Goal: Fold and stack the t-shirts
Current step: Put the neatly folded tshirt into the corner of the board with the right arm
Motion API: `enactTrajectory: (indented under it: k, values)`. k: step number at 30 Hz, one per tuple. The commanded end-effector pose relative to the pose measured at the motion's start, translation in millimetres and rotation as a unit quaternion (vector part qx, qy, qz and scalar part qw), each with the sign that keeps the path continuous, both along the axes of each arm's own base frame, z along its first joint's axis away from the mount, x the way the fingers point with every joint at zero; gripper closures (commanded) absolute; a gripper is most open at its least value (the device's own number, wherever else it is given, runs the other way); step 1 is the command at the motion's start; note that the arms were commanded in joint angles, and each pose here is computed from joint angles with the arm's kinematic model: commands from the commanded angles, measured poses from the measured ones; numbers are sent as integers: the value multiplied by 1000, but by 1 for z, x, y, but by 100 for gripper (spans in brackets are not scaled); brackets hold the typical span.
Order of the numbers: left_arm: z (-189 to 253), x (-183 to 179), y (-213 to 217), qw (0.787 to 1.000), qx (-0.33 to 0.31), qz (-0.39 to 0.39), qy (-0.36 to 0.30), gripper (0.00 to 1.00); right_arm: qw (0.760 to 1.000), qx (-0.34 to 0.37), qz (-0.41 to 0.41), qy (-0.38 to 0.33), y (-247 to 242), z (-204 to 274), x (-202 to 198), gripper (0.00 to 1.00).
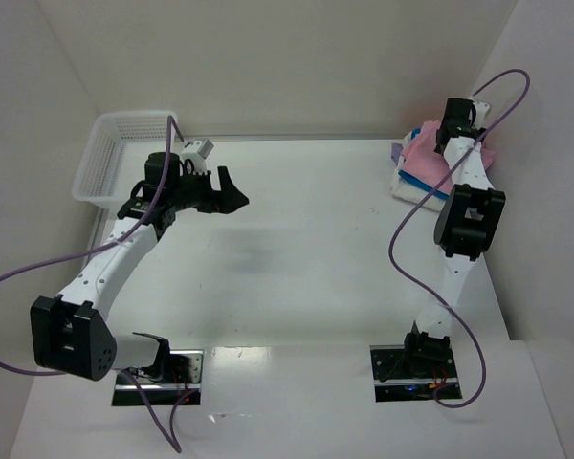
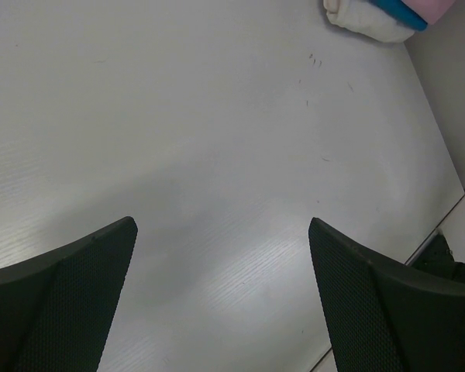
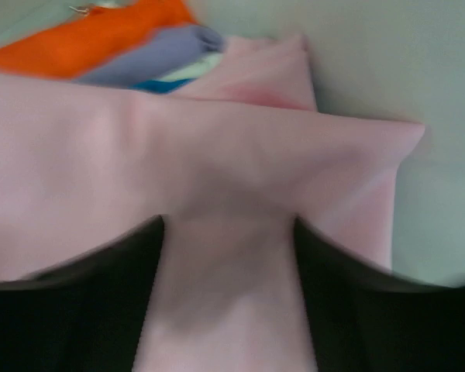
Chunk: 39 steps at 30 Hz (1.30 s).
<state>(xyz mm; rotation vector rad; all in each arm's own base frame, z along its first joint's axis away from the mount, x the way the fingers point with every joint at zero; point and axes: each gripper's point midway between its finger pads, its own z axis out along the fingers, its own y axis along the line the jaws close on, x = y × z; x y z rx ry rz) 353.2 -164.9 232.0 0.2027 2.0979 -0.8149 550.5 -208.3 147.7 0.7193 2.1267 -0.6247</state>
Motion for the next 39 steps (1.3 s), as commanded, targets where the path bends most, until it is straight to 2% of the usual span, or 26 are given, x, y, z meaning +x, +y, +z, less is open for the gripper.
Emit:
enactTrajectory:
  k: [1, 3, 5, 8, 10, 11, 13, 15, 17, 20, 27, 30, 39]
  values:
    - [53, 2, -2, 997, -16, -14, -81, 1, 980, 20, 91, -173, 54, 160, -15, 16]
    - [68, 1, 1, 995, -8, -13, -99, 1, 964, 34, 140, -223, 78, 196, -29, 2]
    - [78, 1, 6, 994, 1, 2, -109, 1, 940, 53, 194, -275, 107, 243, -64, 0]
    - [100, -5, 16, 991, 17, 22, -131, 1, 916, 86, 228, -319, 137, 270, -115, 0]
    - [111, -11, 24, 990, 26, 41, -136, 1, 911, 106, 230, -326, 148, 267, -146, 0]
    - [114, -13, 28, 989, 32, 49, -137, 1, 896, 110, 241, -355, 158, 282, -170, 0]
    - [123, -22, 32, 988, 35, 56, -140, 1, 886, 133, 249, -368, 170, 267, -194, 0]
    - [126, -30, 34, 988, 33, 57, -139, 1, 868, 147, 268, -391, 186, 277, -226, 0]
    - [125, -38, 37, 989, 32, 65, -133, 1, 875, 169, 268, -367, 192, 260, -239, 0]
    - [108, -44, 50, 988, 48, 102, -105, 1, 878, 195, 277, -337, 203, 238, -254, 0]
    - [66, -38, 84, 976, 125, 177, -29, 1, 866, 213, 315, -325, 223, 217, -282, 0]
    - [64, -38, 87, 973, 126, 191, -17, 1, 865, 232, 329, -299, 229, 205, -275, 0]
    - [65, -47, 98, 967, 118, 224, -35, 1, 864, 236, 337, -291, 231, 202, -266, 0]
